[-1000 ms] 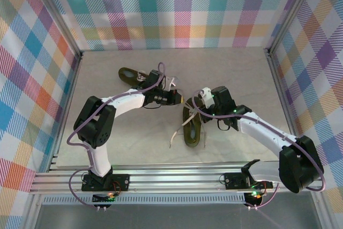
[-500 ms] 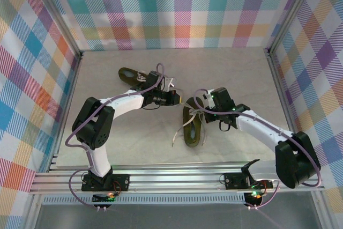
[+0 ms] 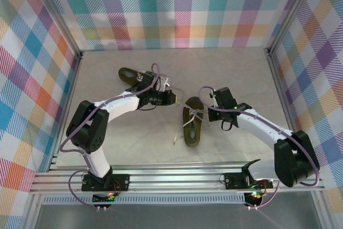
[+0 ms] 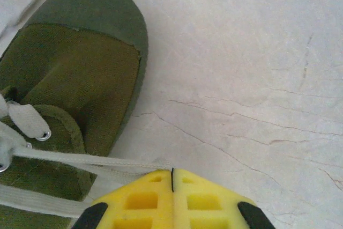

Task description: Tie the shoes

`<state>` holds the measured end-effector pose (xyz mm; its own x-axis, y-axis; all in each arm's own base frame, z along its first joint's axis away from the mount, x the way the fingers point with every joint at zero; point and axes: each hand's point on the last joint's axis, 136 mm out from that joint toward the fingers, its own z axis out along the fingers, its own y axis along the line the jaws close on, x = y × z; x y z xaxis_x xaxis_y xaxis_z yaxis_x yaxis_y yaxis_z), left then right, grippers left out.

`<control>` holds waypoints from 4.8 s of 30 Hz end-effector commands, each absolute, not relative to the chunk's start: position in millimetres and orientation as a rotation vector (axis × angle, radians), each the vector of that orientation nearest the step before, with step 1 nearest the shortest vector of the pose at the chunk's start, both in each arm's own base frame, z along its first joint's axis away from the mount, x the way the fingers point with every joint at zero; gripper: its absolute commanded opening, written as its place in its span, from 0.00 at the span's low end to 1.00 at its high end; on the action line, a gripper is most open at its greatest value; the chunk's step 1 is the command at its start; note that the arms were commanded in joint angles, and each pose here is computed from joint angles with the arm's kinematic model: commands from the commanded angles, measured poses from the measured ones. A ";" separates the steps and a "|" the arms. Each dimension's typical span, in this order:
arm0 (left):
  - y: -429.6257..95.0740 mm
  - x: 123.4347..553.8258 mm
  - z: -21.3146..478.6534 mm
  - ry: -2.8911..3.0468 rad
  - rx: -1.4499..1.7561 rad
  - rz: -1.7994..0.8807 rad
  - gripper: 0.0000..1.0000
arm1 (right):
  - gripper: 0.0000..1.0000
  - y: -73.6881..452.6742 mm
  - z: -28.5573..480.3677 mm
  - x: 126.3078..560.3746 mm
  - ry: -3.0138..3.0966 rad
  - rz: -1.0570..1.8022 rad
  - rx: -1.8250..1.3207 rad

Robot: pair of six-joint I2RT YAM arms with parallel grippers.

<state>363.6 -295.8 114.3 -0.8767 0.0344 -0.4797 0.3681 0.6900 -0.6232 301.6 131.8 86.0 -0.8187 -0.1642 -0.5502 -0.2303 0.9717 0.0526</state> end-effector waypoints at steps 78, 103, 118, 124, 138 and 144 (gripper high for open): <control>-264.0 371.2 77.7 2.556 0.207 -0.914 0.00 | 0.24 230.9 102.7 344.4 2.245 0.592 -1.006; -222.5 371.8 56.9 2.630 0.100 -0.640 0.00 | 0.00 161.4 73.4 348.9 2.566 0.140 -0.764; -235.1 365.7 161.9 2.335 0.180 -0.741 0.86 | 0.96 176.3 132.9 320.5 2.482 0.289 -0.430; -190.1 351.6 184.8 2.260 0.054 -0.554 0.96 | 0.90 186.8 107.1 276.3 2.634 0.203 -0.321; -162.7 325.3 177.0 2.275 0.015 -0.467 0.96 | 0.99 234.7 61.1 233.3 2.753 0.053 -0.462; -160.5 324.6 179.0 2.270 0.013 -0.455 0.96 | 0.99 221.3 49.5 233.1 2.756 -0.114 -0.488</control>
